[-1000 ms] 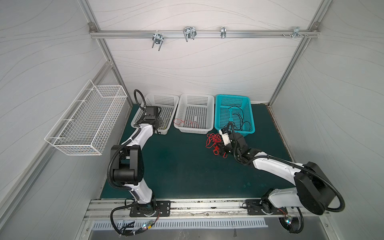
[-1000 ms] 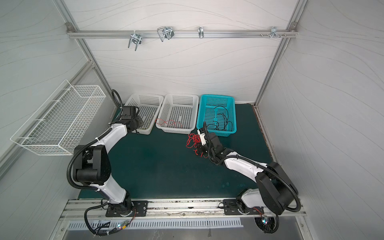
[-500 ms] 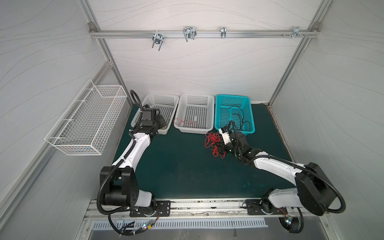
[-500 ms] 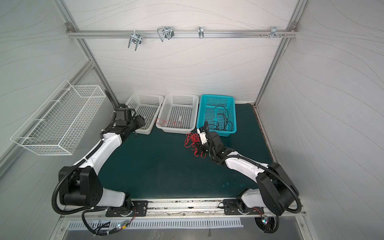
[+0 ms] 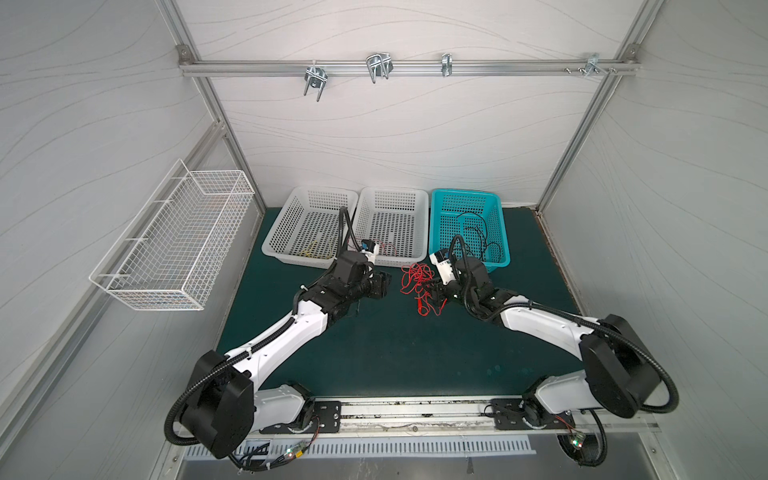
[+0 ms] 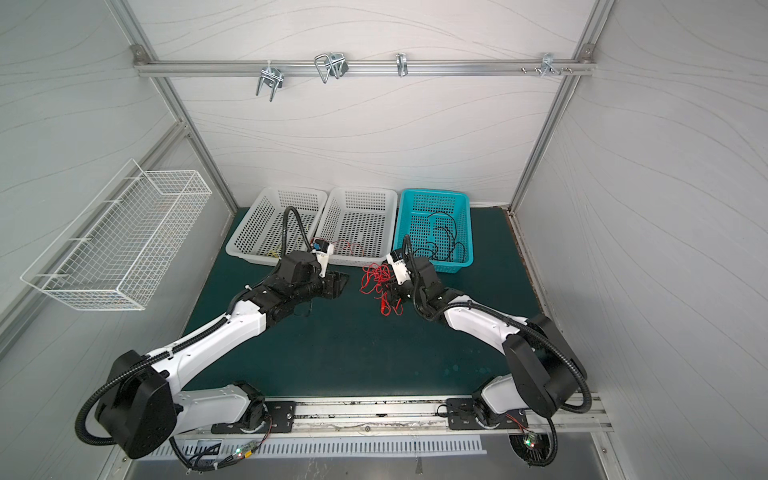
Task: Untangle the cables
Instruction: 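Bring the left gripper back to the red bundle held by the right gripper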
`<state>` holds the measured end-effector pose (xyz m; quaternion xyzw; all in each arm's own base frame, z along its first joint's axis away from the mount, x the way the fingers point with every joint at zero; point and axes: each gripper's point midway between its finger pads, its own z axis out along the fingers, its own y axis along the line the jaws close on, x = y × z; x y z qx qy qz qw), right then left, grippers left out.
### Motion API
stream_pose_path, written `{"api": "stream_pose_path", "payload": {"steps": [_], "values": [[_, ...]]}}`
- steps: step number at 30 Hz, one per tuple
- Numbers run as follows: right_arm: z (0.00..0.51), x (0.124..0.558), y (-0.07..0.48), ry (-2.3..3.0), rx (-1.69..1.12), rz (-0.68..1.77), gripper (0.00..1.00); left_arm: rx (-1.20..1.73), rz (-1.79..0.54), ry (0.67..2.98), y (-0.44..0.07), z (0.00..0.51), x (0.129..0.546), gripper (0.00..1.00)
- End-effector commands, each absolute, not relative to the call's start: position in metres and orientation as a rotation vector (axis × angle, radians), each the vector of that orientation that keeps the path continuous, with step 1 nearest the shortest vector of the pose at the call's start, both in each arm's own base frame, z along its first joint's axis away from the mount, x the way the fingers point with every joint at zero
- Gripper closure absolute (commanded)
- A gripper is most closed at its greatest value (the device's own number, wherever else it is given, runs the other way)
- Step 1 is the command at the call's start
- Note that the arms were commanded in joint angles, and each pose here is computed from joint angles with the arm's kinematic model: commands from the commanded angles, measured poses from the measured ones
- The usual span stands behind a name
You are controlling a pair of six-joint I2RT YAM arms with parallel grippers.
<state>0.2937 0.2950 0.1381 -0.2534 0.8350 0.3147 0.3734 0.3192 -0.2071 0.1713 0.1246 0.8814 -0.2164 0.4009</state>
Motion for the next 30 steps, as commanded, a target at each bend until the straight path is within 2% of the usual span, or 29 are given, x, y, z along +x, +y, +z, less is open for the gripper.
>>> {"api": "stream_pose_path", "payload": {"steps": [1,7,17,24,26,29,30], "values": [[0.151,0.293,0.313,2.093,-0.717,0.818,0.94,0.415,-0.647,2.112,-0.235,0.193,0.312,0.41],[0.155,0.293,0.321,2.071,-0.739,0.832,0.94,0.471,-0.656,2.118,-0.255,0.186,0.299,0.41],[0.146,0.279,0.328,2.075,-0.848,0.783,0.94,0.378,-0.620,2.018,-0.249,0.212,0.313,0.39],[0.145,0.277,0.330,2.064,-0.854,0.749,0.94,0.296,-0.504,2.076,-0.236,0.194,0.326,0.43],[0.146,0.278,0.330,2.059,-0.849,0.733,0.94,0.268,-0.495,2.089,-0.234,0.187,0.328,0.51],[0.149,0.278,0.331,2.051,-0.851,0.728,0.94,0.237,-0.494,2.097,-0.233,0.179,0.330,0.81],[0.150,0.278,0.332,2.048,-0.852,0.726,0.94,0.238,-0.497,2.100,-0.234,0.178,0.331,0.87]]}}
